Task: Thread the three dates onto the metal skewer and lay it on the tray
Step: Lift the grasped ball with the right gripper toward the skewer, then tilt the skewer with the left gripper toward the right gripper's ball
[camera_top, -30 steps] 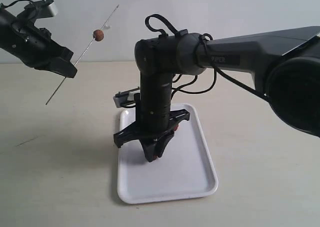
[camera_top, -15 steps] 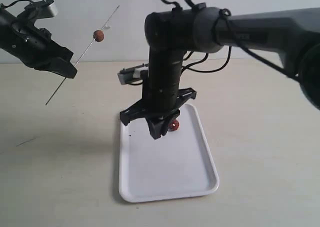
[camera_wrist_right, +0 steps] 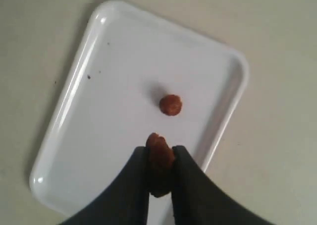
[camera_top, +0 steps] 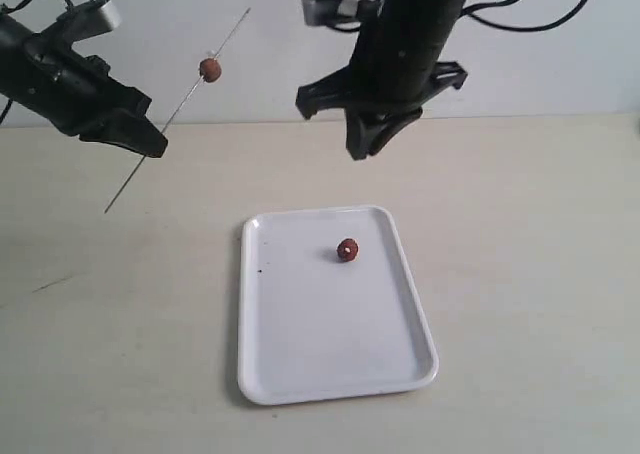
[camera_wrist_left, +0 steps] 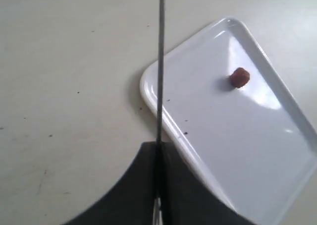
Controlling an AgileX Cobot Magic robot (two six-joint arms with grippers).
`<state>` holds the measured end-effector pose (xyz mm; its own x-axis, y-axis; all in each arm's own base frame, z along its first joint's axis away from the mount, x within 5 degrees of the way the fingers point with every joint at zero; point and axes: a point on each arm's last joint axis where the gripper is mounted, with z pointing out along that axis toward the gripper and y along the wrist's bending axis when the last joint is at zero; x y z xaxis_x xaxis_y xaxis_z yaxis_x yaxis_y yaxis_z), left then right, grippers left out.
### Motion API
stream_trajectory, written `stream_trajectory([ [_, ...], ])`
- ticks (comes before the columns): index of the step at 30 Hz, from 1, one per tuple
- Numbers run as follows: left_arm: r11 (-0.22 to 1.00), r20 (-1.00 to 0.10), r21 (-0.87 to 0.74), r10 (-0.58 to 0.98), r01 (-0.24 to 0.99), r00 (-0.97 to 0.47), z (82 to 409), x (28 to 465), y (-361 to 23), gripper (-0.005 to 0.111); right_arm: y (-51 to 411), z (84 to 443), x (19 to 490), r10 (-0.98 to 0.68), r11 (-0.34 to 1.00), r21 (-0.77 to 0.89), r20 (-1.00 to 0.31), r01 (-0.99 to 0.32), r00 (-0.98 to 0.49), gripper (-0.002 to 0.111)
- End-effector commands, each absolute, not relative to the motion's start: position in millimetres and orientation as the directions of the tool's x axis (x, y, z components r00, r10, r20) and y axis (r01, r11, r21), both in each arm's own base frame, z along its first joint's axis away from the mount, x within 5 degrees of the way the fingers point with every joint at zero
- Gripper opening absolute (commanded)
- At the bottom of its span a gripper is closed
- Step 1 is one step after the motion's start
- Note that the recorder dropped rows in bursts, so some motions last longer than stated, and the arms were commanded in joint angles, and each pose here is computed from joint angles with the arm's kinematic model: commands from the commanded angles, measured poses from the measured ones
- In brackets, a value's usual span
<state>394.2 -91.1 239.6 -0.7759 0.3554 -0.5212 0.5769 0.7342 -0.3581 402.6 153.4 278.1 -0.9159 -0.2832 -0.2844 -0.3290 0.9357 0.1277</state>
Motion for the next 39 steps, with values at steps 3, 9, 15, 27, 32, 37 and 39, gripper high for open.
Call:
stream_trajectory([
  [3,0.602,-0.56,-0.447,0.388,0.662,-0.732,245.0,381.0,-109.4,0.0,120.7,319.9,402.1,-0.195,0.952,0.133,-0.428,-0.274,-0.883,0.013],
  [9,0.509,-0.562,-0.442,0.485,0.739,-0.67,244.9,367.3,-141.9,0.0,110.4,336.8,403.6,-0.141,0.955,0.153,-0.515,-0.252,-0.846,0.013],
  [15,0.475,-0.558,-0.436,0.523,0.764,-0.644,244.3,359.8,-159.5,0.0,108.3,344.5,412.3,-0.09,0.955,0.172,-0.609,-0.241,-0.788,0.013],
  [27,0.514,-0.569,-0.408,0.504,0.755,-0.65,238.9,362.8,-158.9,0.0,109.5,354.3,423.0,-0.048,0.954,0.17,-0.726,-0.248,-0.686,0.013],
  [32,0.518,-0.587,-0.427,0.465,0.741,-0.663,241.3,364.5,-161.0,0.0,110.7,361.0,428.4,0.067,0.948,0.248,-0.766,-0.197,-0.639,0.013],
  [37,0.505,-0.609,-0.47,0.408,0.724,-0.68,245.7,365.1,-166.3,0.0,110.8,361.2,429.6,0.099,0.946,0.271,-0.766,-0.179,-0.635,0.013],
  [39,0.502,-0.612,-0.478,0.399,0.721,-0.683,246.5,364.8,-167.8,0.0,110.8,361.7,430.0,0.119,0.944,0.285,-0.765,-0.168,-0.633,0.013],
])
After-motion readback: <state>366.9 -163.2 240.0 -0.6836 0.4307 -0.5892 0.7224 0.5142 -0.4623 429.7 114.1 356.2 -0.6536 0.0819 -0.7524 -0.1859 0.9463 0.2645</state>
